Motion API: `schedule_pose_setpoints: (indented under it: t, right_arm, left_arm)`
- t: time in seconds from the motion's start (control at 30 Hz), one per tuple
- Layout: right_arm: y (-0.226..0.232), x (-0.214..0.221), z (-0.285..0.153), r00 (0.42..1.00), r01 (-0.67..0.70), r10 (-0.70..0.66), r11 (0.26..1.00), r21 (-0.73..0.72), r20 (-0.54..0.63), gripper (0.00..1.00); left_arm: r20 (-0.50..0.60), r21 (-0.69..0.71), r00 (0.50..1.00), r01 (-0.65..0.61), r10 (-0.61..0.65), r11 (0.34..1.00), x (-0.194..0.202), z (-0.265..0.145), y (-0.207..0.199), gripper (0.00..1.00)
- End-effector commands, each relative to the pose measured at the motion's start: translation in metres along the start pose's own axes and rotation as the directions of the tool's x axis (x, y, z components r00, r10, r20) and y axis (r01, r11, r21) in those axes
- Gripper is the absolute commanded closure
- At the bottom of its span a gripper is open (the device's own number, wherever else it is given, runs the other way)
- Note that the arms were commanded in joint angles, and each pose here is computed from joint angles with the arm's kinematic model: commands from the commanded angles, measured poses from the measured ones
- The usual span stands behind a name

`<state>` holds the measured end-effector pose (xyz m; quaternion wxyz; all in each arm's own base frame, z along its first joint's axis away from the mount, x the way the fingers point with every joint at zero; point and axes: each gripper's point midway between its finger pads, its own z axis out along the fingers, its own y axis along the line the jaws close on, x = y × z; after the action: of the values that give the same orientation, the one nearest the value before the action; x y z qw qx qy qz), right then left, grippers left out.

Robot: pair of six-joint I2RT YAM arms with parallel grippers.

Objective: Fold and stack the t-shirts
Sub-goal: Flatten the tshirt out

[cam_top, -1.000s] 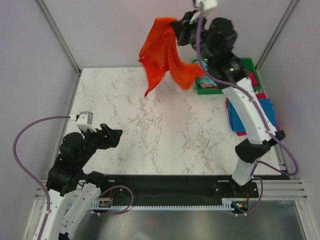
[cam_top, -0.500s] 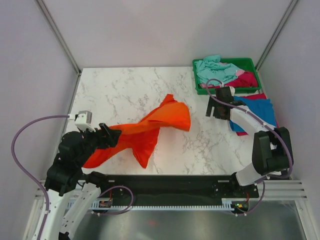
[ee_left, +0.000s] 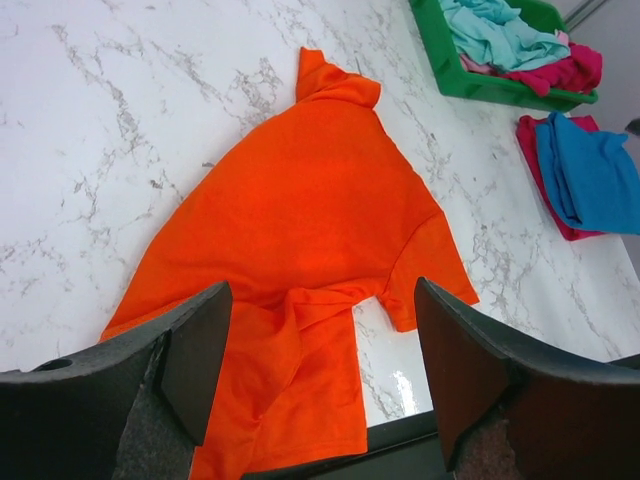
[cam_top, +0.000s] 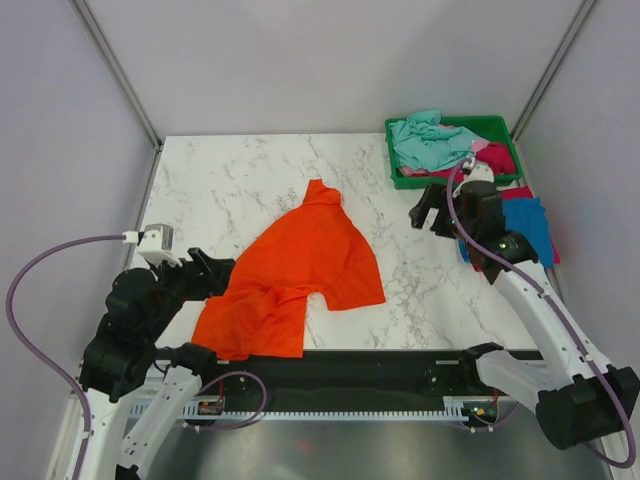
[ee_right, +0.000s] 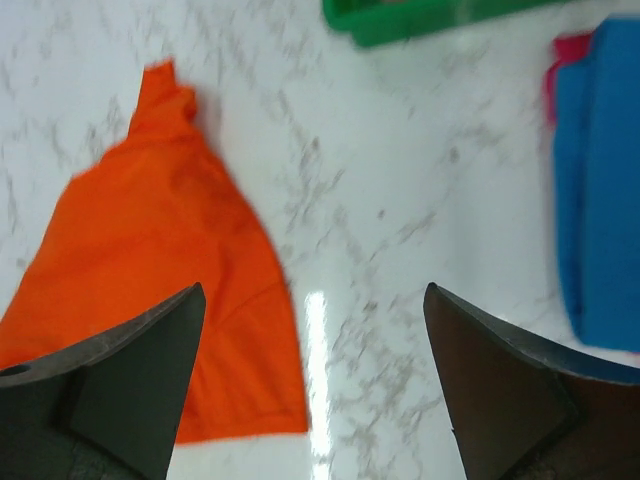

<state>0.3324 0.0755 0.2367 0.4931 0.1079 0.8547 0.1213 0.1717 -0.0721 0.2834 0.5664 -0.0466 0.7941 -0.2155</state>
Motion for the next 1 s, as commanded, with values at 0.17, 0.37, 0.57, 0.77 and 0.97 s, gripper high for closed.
schedule_pose_setpoints:
  t: [0.17,0.37,0.57,0.77,0.97]
  right_arm:
    - [0.04,0.199,-0.018,0.886,-0.067,-0.021,0.983,-0.172,-0.462,0.07]
    - [0.052,0.25,-0.018,0.84,-0.049,-0.066,0.979,-0.197,-0.539,0.12]
    - [0.062,0.278,-0.004,0.802,-0.006,-0.125,0.976,-0.217,-0.584,0.14]
    - [0.06,0.289,0.013,0.791,0.04,-0.156,0.978,-0.206,-0.591,0.25]
    - [0.063,0.294,0.023,0.789,0.063,-0.178,0.975,-0.211,-0.588,0.68]
  left_arm:
    - [-0.293,-0.068,0.955,0.038,-0.057,0.997,0.043,0.033,0.004,0.28]
    - [-0.596,-0.163,0.799,-0.026,-0.077,0.986,0.114,0.036,0.006,0.37]
    - [-0.691,-0.28,0.722,-0.216,-0.04,0.936,0.162,0.027,0.014,0.34]
    - [-0.735,-0.316,0.676,-0.279,-0.049,0.907,0.189,0.028,0.012,0.34]
    - [-0.712,-0.342,0.7,-0.267,-0.062,0.901,0.188,0.029,0.014,0.34]
